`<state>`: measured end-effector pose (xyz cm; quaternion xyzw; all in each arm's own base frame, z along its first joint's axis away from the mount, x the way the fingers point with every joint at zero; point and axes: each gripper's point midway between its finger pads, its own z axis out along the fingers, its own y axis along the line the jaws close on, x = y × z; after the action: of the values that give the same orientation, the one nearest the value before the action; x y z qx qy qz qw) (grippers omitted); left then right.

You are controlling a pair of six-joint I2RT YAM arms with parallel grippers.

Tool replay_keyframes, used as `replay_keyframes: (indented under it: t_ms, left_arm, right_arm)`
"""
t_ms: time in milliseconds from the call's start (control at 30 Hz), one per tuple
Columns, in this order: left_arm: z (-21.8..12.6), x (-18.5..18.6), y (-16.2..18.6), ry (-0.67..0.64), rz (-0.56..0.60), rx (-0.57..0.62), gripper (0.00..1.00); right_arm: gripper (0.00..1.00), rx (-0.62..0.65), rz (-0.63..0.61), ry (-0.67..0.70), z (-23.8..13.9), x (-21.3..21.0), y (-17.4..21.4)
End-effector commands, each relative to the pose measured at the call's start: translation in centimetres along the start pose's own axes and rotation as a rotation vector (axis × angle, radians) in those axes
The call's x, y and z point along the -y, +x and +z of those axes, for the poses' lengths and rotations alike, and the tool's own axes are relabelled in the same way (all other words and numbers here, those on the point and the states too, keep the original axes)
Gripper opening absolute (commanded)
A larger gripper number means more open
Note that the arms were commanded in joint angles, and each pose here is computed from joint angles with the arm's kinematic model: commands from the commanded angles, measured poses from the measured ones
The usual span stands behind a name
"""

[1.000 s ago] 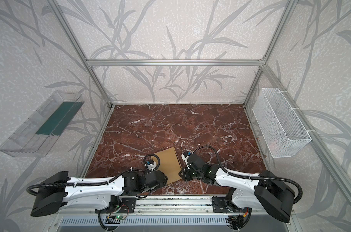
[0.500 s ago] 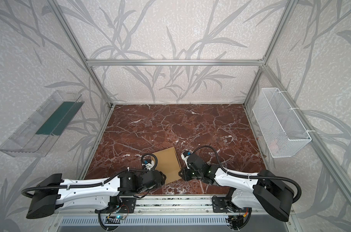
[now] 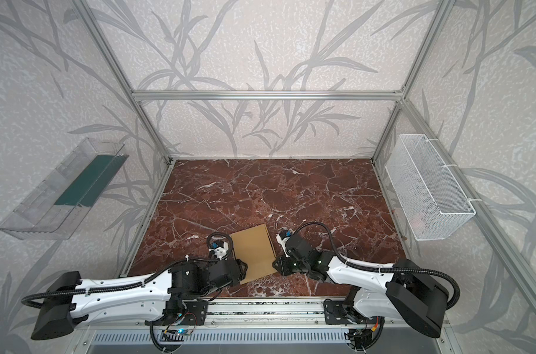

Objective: Fold the paper box

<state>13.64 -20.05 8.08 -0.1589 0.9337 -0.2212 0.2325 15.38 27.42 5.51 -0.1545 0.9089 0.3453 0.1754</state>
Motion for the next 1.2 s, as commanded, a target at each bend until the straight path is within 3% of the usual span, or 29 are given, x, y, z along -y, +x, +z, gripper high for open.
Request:
replay_keyframes:
  t_ms: [0, 300, 667, 933, 1167]
  left_arm:
    - [-0.6, -2.2, -2.2, -0.071, 0.030, 0.069, 0.66]
    - [-1.8, -2.7, -8.6, -0.137, 0.047, 0.117, 0.68]
    - [0.9, -2.5, -16.0, -0.176, -0.029, 0.093, 0.69]
    - [4.7, -3.5, -17.3, -0.165, -0.147, 0.020, 0.69]
    - [7.6, -5.0, -16.0, -0.261, -0.181, -0.138, 0.69]
  right_arm:
    - [0.24, 0.008, 0.007, 0.000, 0.1, 0.1, 0.0]
    - [0.24, 0.013, 0.010, 0.007, 0.1, 0.3, 0.0]
    - [0.23, 0.024, 0.014, 0.008, -0.2, 0.3, -0.2]
    - [0.23, 0.033, 0.014, 0.011, -0.5, 0.3, -0.2]
    - [0.23, 0.038, 0.015, 0.007, -0.7, 0.3, -0.2]
